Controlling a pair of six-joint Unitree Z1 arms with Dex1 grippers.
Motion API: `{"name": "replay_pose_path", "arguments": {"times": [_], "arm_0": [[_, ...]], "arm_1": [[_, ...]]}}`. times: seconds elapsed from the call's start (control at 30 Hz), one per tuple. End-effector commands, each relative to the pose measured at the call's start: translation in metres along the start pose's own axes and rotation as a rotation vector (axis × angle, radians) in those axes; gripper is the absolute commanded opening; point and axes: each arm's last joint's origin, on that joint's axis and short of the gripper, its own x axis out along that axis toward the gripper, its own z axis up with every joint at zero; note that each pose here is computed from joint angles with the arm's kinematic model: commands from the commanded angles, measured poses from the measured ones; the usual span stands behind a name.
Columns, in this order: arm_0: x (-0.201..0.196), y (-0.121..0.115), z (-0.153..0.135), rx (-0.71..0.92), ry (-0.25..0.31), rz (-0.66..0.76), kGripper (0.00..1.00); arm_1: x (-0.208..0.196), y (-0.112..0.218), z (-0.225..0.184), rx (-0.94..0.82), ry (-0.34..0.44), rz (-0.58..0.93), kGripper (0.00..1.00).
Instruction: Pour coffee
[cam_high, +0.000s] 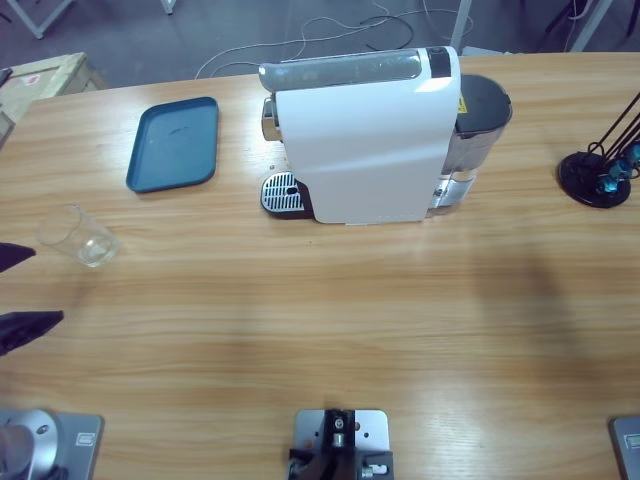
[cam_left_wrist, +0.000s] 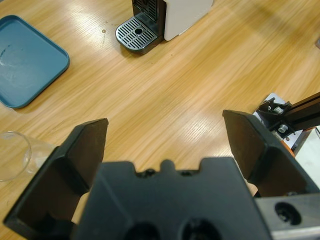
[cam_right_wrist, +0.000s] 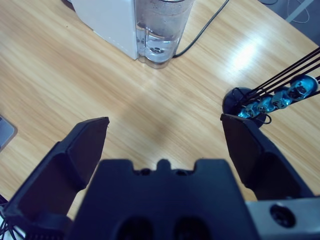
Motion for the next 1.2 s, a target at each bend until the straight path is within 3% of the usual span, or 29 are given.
{"name": "replay_pose_path", "arguments": {"times": [0.03, 0.33, 0.47, 0.6, 0.7, 0.87, 0.93, 1.03, 1.2], "arm_0": [[0.001, 0.0, -0.006, 0.01, 0.0, -0.006, 1.0], [0.0, -0.001, -0.006, 0.01, -0.003, -0.005, 1.0], [0.002, 0.0, -0.008, 0.011, -0.038, 0.009, 1.0], [0.022, 0.004, 0.018, 0.009, -0.066, 0.017, 1.0], [0.052, 0.009, 0.067, -0.178, -0.1, -0.002, 1.0], [0.124, 0.027, 0.138, -0.494, -0.032, -0.156, 1.0], [0.153, 0.035, 0.154, -0.629, 0.002, -0.186, 1.0], [0.187, 0.05, 0.17, -0.767, -0.03, -0.196, 0.975], [0.224, 0.07, 0.171, -0.896, 0.026, -0.191, 0.954]], "arm_1": [[0.003, 0.0, -0.005, 0.007, 0.006, -0.009, 1.0], [0.002, 0.0, -0.005, 0.007, 0.004, -0.008, 1.0], [-0.001, -0.001, -0.007, 0.009, -0.006, -0.008, 1.0], [0.0, -0.001, -0.007, 0.008, -0.003, -0.008, 1.0], [0.001, -0.001, -0.006, 0.007, -0.001, -0.007, 1.0], [0.001, 0.0, -0.006, 0.007, 0.001, -0.007, 1.0], [0.001, 0.0, -0.006, 0.007, 0.001, -0.007, 1.0], [0.001, -0.001, -0.006, 0.007, -0.001, -0.007, 1.0], [-0.001, -0.001, -0.007, 0.009, -0.006, -0.006, 1.0]]}}
